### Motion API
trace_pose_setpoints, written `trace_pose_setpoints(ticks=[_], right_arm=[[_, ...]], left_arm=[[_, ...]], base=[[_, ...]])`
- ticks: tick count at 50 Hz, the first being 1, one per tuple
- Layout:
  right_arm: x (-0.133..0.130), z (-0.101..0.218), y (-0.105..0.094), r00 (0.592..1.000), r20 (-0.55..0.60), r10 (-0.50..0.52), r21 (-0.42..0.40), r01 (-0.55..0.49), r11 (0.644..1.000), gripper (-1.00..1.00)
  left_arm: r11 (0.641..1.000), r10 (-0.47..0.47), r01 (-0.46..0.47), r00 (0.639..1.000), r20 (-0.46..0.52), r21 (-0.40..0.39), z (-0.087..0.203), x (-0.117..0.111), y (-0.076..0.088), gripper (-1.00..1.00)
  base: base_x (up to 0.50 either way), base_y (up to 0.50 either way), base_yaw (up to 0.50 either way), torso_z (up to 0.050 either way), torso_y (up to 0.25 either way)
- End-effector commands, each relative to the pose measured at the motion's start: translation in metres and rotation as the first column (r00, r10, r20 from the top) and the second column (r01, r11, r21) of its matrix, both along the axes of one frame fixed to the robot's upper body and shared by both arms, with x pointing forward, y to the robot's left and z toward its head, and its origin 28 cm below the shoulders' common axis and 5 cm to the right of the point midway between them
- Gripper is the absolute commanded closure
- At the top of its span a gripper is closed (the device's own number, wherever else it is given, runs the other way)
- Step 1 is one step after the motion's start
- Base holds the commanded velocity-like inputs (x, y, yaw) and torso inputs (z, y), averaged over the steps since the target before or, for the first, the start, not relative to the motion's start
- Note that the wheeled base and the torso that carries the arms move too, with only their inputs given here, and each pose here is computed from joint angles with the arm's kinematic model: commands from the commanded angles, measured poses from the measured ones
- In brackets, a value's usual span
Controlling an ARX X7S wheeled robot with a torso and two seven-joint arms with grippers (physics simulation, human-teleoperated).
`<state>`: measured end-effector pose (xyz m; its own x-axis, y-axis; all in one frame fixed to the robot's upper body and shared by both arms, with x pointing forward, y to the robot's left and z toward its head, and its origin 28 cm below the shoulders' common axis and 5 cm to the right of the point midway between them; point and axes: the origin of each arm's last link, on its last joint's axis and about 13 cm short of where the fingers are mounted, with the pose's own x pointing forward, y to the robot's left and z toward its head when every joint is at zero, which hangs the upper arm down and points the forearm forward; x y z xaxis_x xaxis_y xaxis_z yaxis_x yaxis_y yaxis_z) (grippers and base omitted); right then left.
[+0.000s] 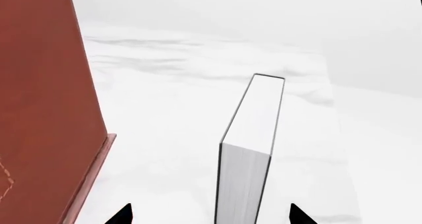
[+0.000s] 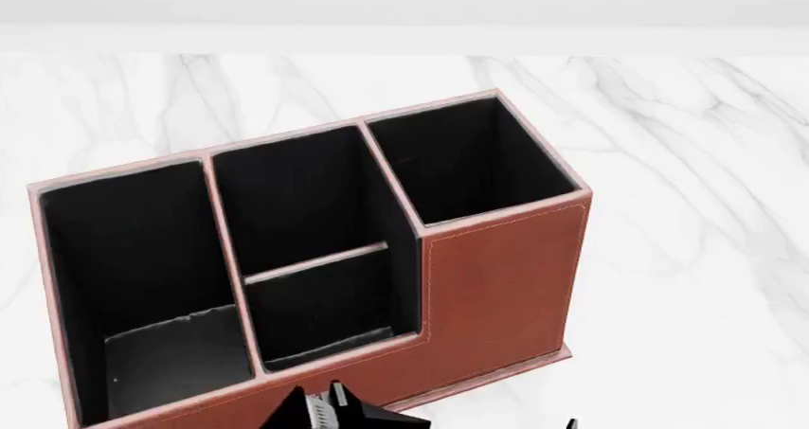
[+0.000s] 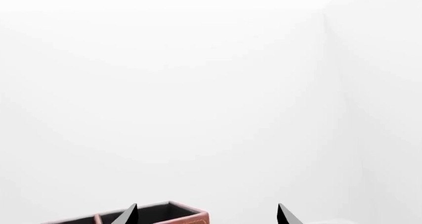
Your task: Pick up the book and place it in the back compartment of the caddy.
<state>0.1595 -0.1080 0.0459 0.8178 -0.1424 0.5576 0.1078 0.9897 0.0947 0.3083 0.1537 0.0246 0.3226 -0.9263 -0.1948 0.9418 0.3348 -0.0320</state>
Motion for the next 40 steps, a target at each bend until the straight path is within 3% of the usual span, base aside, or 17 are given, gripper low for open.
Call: trace_pose_setpoints(ticks=[1, 40], right_arm=[[0.001, -0.001, 0.001, 1.000, -0.003, 0.002, -0.003, -0.002, 1.000, -1.00], [0.000, 0.000, 0.000, 1.000, -0.003, 0.001, -0.001, -0.001, 1.000, -1.00]], left_arm=[[1.000, -0.020, 0.020, 1.000, -0.011, 0.011, -0.003, 0.004, -0.008, -1.00], [0.996, -0.071, 0.072, 0.997, -0.033, 0.050, -0.013, 0.010, -0.028, -1.00]], base=[[0.00, 0.00, 0.00, 0.000, 0.000], [0.00, 0.00, 0.00, 0.000, 0.000]])
